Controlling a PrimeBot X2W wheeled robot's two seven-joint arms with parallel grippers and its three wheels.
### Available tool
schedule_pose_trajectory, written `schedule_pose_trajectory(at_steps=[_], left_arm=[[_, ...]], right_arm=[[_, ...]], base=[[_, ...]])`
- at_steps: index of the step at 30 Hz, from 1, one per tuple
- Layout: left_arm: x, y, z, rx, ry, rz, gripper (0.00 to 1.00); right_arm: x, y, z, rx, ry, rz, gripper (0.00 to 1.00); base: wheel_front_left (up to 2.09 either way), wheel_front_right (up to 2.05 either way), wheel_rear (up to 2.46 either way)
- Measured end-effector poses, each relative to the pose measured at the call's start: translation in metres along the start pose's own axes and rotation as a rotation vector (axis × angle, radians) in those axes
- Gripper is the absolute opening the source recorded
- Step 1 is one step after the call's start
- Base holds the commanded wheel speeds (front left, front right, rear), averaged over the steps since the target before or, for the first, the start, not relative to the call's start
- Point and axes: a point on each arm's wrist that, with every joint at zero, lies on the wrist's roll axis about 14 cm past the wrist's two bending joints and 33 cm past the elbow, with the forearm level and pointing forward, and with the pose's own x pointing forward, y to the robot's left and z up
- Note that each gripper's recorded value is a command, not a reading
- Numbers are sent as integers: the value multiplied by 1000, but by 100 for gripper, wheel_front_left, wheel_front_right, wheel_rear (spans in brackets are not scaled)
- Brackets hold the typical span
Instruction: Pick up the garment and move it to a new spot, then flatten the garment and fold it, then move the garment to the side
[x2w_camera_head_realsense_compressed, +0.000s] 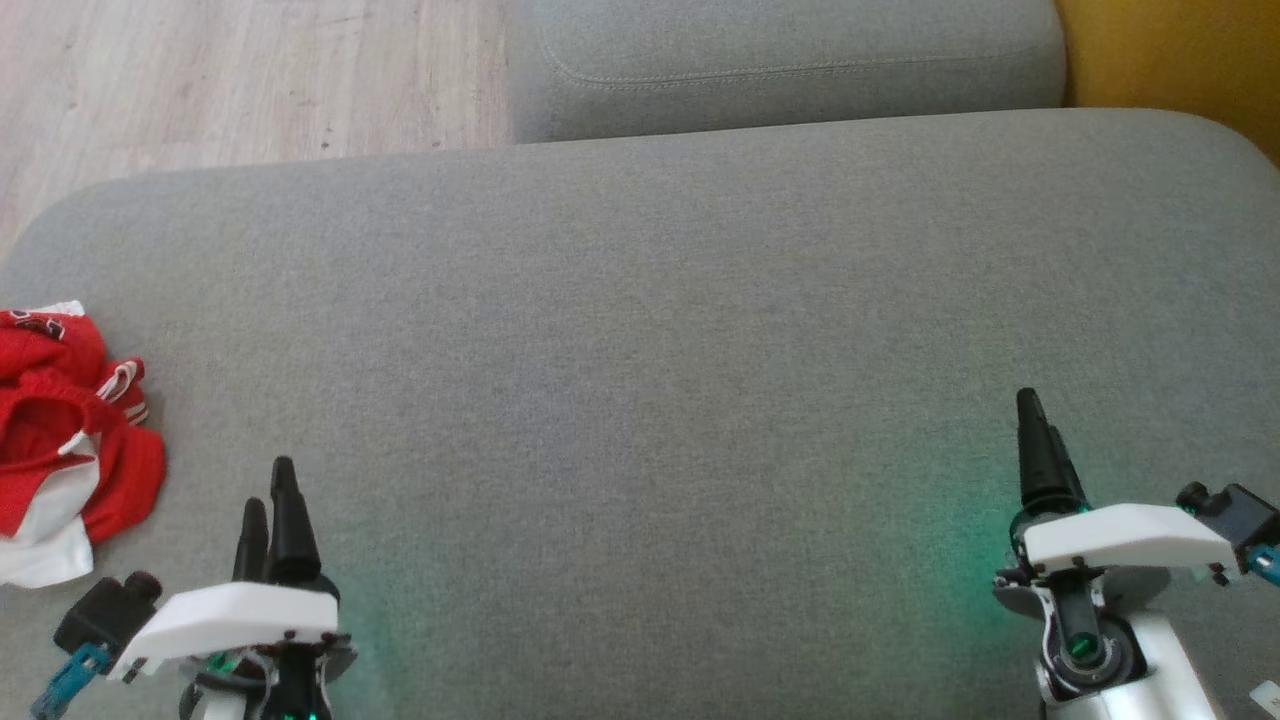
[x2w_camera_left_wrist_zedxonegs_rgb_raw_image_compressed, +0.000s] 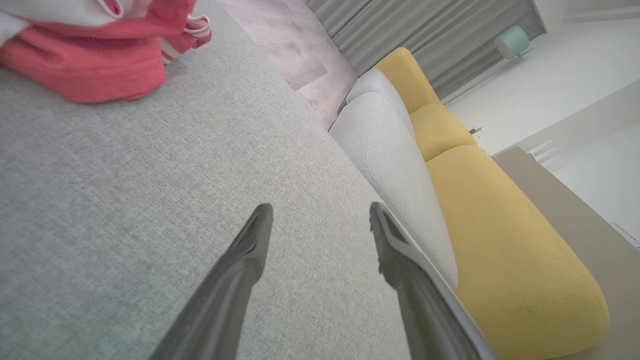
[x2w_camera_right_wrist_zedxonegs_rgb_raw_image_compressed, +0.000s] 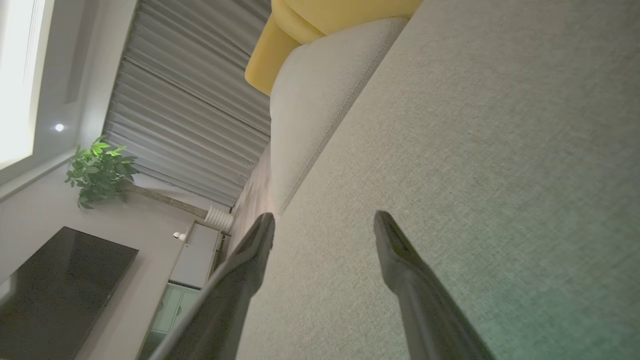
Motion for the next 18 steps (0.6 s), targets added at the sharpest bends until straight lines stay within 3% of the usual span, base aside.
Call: schedule_pose_trajectory(at_steps=[18], left_arm=[[-5,4,-15,243,28,1,100]], right_arm=[[-1,-1,-9,-238,13,4,100]], base=[[0,0,0]])
